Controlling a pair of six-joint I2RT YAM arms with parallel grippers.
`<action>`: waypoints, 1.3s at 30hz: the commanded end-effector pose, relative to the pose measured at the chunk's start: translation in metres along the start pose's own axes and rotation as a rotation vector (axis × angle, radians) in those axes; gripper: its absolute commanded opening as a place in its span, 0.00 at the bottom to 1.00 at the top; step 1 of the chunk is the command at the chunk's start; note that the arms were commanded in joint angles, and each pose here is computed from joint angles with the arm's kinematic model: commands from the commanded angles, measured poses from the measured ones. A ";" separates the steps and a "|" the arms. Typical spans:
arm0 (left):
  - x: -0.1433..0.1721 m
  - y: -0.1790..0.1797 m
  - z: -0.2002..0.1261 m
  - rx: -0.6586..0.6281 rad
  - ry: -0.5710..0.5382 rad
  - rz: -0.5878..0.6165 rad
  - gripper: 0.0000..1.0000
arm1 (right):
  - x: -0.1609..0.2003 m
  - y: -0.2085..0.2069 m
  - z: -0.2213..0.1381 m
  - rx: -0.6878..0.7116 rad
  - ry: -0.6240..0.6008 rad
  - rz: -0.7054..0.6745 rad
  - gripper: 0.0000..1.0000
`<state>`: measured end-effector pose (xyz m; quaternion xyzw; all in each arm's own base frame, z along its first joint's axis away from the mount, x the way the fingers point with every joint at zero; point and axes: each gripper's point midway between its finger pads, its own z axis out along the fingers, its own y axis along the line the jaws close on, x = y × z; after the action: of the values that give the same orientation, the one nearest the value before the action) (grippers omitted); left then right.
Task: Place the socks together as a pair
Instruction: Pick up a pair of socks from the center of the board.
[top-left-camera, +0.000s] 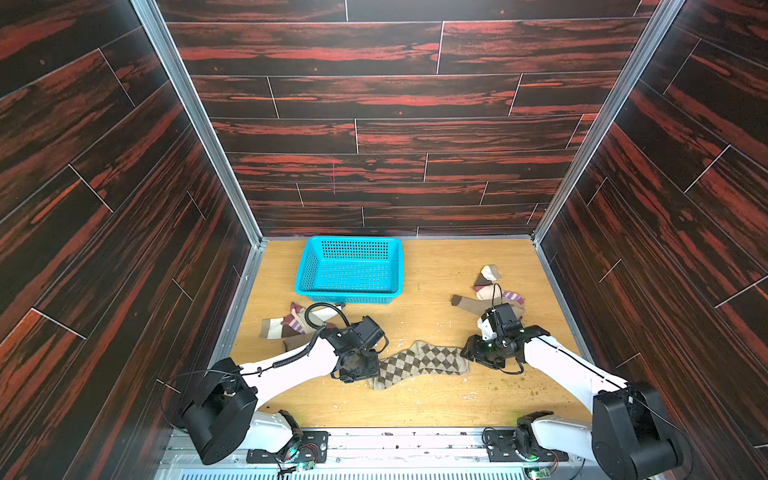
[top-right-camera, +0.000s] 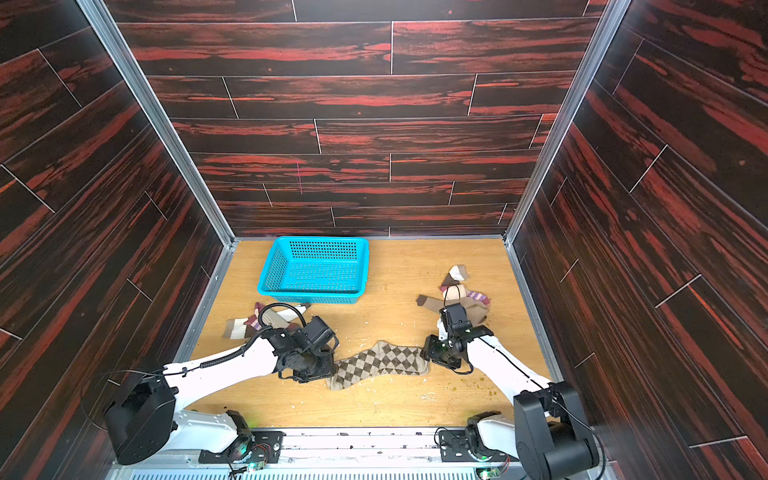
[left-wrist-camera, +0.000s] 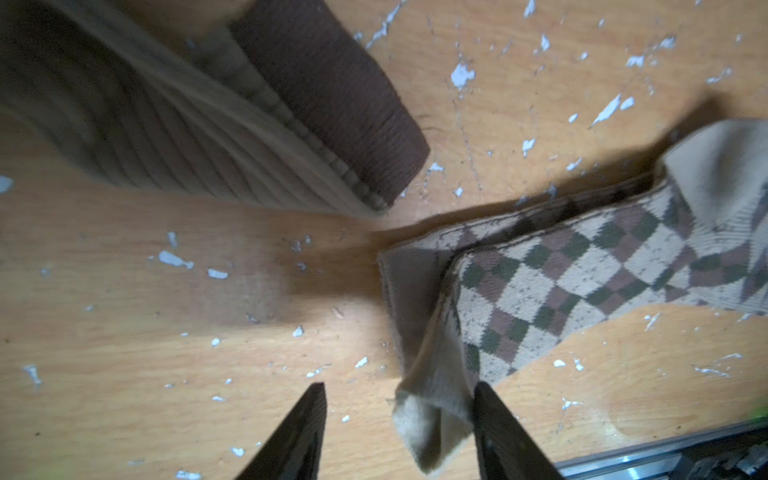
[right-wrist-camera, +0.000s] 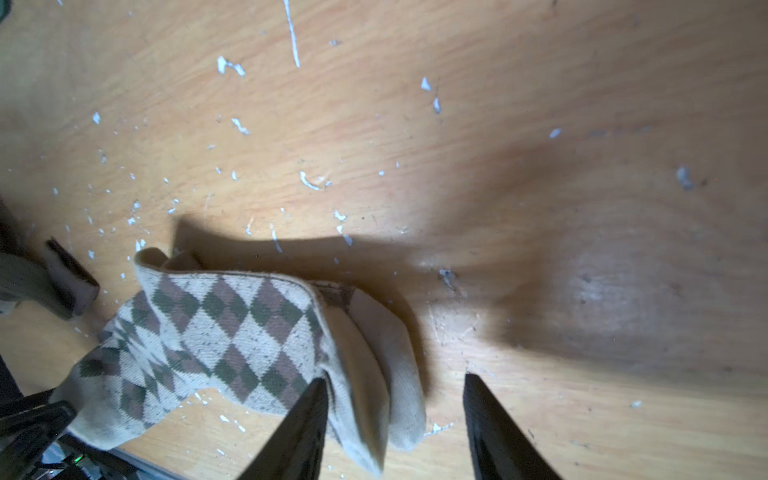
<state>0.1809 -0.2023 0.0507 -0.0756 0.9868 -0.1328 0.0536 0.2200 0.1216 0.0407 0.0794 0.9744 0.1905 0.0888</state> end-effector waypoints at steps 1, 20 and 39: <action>-0.001 0.009 0.001 -0.018 -0.025 -0.034 0.60 | 0.009 0.001 0.003 -0.020 0.030 0.019 0.57; -0.020 -0.004 0.037 -0.059 -0.052 -0.059 0.58 | 0.021 -0.007 0.020 -0.011 0.086 0.048 0.56; -0.012 -0.019 0.056 -0.093 0.015 0.000 0.19 | 0.025 0.010 0.026 -0.130 0.104 0.071 0.12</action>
<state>0.2090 -0.2366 0.0139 -0.0820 0.9886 -0.1100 0.0616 0.2085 0.1400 0.0184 0.0997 0.9623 0.2479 0.0501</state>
